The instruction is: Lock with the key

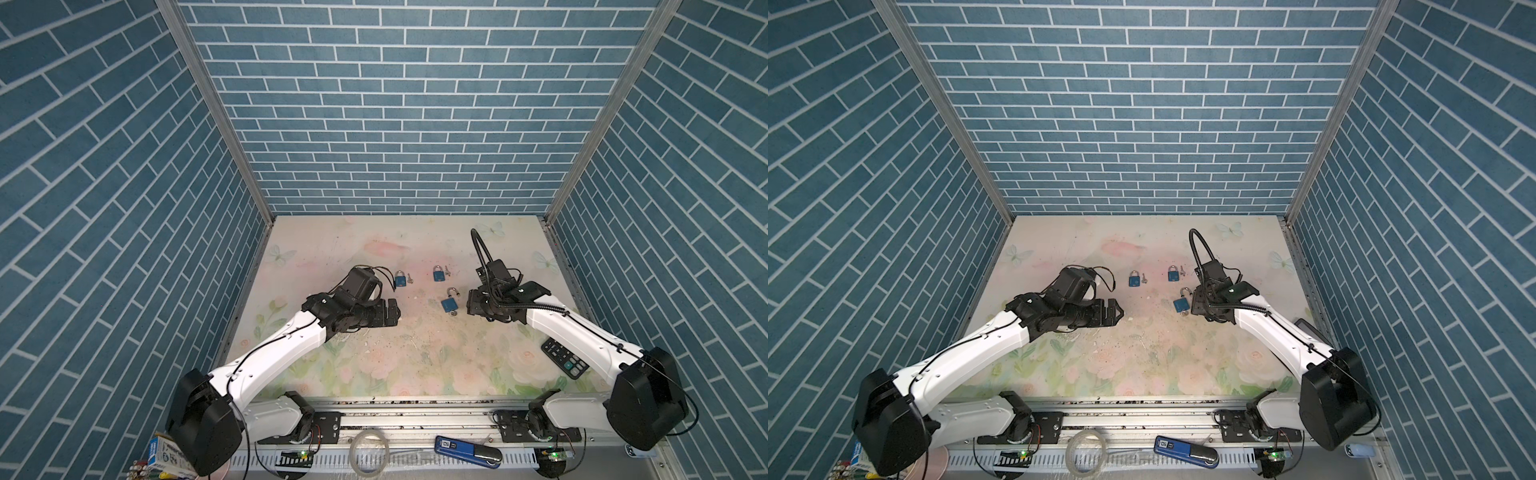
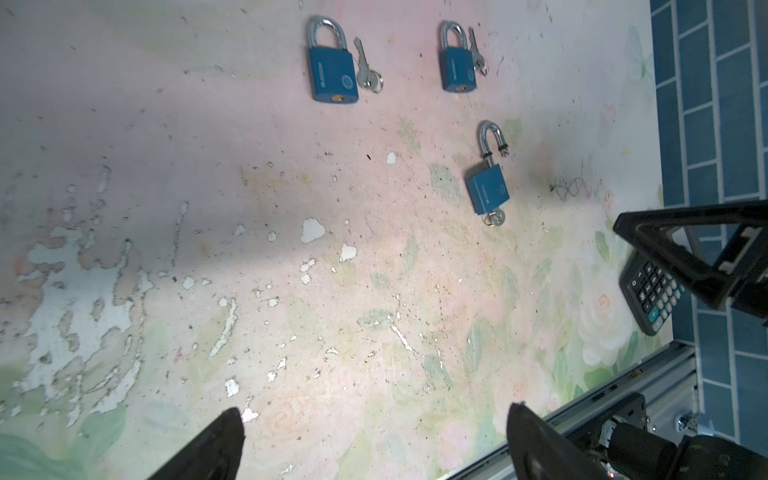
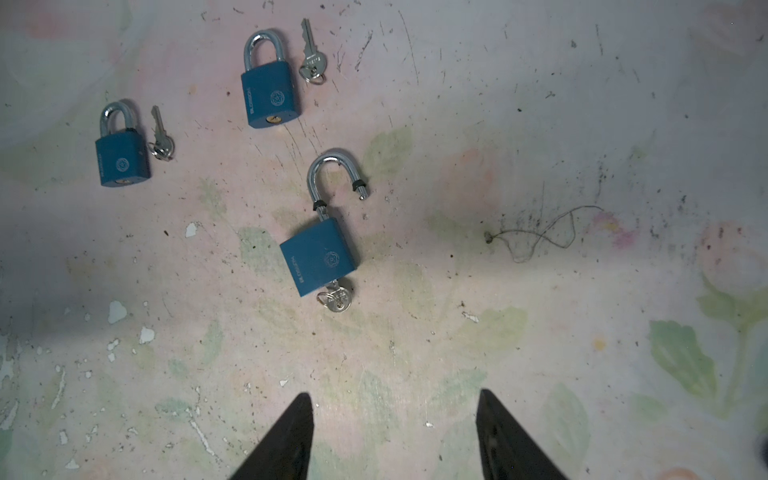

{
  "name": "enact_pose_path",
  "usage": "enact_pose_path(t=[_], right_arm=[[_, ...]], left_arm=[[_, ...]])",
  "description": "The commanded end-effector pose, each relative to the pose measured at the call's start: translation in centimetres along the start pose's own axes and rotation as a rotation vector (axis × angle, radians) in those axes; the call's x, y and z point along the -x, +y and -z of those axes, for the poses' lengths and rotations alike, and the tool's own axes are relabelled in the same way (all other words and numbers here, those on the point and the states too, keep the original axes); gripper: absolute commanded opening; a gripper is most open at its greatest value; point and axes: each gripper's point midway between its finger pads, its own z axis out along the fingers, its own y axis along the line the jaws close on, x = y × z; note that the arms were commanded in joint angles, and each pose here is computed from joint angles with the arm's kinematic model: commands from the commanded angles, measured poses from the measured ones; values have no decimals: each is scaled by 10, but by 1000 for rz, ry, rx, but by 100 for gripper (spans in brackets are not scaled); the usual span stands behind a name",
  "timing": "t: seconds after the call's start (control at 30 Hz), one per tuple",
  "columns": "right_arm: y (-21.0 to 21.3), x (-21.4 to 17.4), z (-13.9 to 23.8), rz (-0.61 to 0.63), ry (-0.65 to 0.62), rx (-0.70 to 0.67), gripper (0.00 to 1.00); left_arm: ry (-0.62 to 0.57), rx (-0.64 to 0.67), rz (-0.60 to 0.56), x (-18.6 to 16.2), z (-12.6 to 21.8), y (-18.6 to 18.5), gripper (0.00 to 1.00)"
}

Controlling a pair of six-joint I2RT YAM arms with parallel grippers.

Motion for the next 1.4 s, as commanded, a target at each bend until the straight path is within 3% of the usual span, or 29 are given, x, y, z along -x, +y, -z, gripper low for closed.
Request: enact_pose_path(t=[0.0,0.23,0.57,0.93,1.37], right_arm=[[2,0,-6,81,57,-22,63],[16,9,-29,140,122,-54,63],[39,12,-58,274,185,-99,64],[46,18,-76,350,206,-107,65],[49,7,-98,351,245,-84,59]], left_arm=[[-102,54,25,7,15,16,100],[-136,-46,-16,18,24,10,100],[-188,22,-37,29,40,23,100],[-284,-18,-3,29,70,22,99],[-316,12,-31,31,84,27,100]])
